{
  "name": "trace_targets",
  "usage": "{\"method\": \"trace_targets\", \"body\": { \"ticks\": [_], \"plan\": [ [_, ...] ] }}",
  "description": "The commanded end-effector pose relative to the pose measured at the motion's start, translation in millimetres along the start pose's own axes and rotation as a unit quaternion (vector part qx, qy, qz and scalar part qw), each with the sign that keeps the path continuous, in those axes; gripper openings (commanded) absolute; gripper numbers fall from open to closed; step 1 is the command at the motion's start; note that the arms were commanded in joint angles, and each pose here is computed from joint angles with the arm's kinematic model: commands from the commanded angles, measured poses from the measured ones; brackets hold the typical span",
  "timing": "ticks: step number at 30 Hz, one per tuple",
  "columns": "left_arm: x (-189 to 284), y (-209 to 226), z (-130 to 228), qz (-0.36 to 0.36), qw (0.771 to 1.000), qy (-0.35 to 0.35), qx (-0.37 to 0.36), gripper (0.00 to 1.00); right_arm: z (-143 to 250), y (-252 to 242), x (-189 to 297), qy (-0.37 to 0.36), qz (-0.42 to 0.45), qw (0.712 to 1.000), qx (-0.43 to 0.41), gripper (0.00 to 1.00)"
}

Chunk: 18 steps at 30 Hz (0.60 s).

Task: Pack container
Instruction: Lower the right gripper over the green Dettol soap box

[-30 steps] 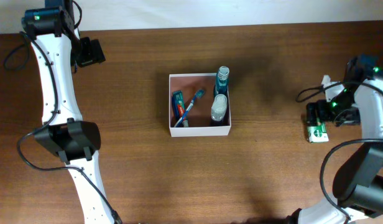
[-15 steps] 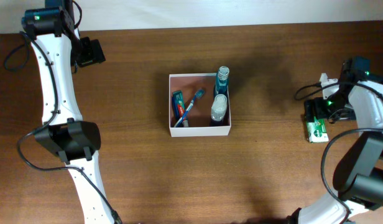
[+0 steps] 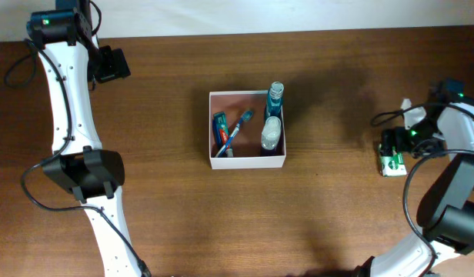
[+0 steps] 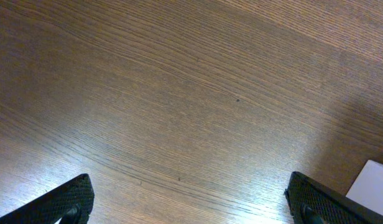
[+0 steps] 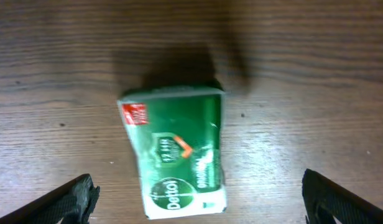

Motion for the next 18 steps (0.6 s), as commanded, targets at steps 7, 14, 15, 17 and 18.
{"method": "trace_targets", "body": {
  "ticks": [7,14,15,17,18],
  "plan": [
    [21.4,4.7,0.0,0.000,1.000,-0.028,-0.001,0.99,-1.4,1.4,-5.4,-0.006,-0.025,1.000,0.000,0.98],
    [21.4,4.7,0.0,0.000,1.000,-0.028,-0.001,0.99,-3.0,3.0,-5.7,-0.008,-0.022,1.000,0.004,0.98],
    [21.4,4.7,0.0,0.000,1.000,-0.028,-0.001,0.99,-3.7,4.7,-5.8,-0.008,-0.021,1.000,0.009,0.98],
    [21.4,4.7,0.0,0.000,1.000,-0.028,-0.001,0.99,-5.0,7.9,-6.1,-0.006,-0.011,1.000,0.015,0.98],
    [21.4,4.7,0.0,0.000,1.000,-0.028,-0.001,0.99,-5.4,9.3,-6.2,-0.003,-0.003,1.000,0.019,0.98]
  ]
}}
Point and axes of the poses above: each gripper's point midway between its finger pads, its own x axis back along the fingers, its own y axis along the line the jaws close on, z = x × y, the point moved 9 cm from there along x, back along the fingers, and after that the axes turned 3 degrees about -x, right-handed, at the moved point
